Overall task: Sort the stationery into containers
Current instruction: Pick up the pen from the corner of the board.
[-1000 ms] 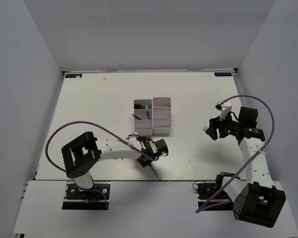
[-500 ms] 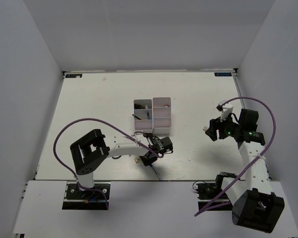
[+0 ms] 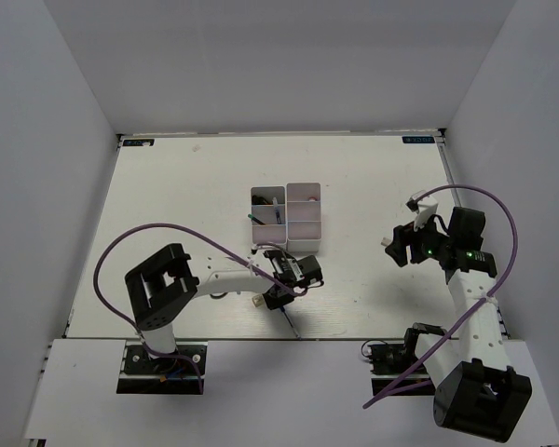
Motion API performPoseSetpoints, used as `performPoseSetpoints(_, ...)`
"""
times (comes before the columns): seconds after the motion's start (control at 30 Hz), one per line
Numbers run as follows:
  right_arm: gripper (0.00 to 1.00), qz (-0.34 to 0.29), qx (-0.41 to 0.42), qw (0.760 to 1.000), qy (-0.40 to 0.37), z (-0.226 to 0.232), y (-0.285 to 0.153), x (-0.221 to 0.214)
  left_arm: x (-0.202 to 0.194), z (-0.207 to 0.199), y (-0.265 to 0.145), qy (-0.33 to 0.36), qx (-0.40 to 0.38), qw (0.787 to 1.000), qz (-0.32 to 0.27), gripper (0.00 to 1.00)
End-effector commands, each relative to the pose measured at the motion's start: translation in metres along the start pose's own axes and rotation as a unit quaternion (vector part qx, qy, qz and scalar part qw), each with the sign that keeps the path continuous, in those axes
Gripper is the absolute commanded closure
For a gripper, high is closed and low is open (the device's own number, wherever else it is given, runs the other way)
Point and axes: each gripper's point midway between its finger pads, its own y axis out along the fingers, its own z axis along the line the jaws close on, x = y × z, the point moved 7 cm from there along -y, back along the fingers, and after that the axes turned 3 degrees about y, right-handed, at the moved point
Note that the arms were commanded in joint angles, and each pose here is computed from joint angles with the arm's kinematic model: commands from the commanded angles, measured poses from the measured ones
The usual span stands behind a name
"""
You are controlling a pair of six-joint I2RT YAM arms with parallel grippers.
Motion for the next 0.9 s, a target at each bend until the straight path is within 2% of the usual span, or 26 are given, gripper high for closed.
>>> performPoseSetpoints(0.0,0.28,-0.012,-0.003,1.000,0.000,0.000,-0.001,0.002,0.009,0.008,-0.023,0.051,-0.028,0.998,-0.025,0.97)
performPoseSetpoints(0.53,0.27,-0.008,-0.009,1.000,0.001,-0.003,0.001,0.000,0.034,-0.010,-0.067,0.102,-0.109,0.986,-0.080,0.99)
performPoseSetpoints(0.67,0.27,-0.006,-0.009,1.000,0.000,-0.003,0.002,-0.002,0.052,-0.028,-0.095,0.133,-0.161,0.970,-0.125,0.99)
performPoseSetpoints(0.7,0.27,-0.005,-0.011,1.000,0.001,-0.003,0.002,-0.004,0.057,-0.030,-0.099,0.168,-0.168,0.961,-0.141,0.99)
performPoseSetpoints(0.87,0.27,0.000,-0.011,1.000,-0.001,-0.004,0.004,-0.007,0.085,-0.055,-0.136,0.231,-0.229,0.925,-0.199,0.99)
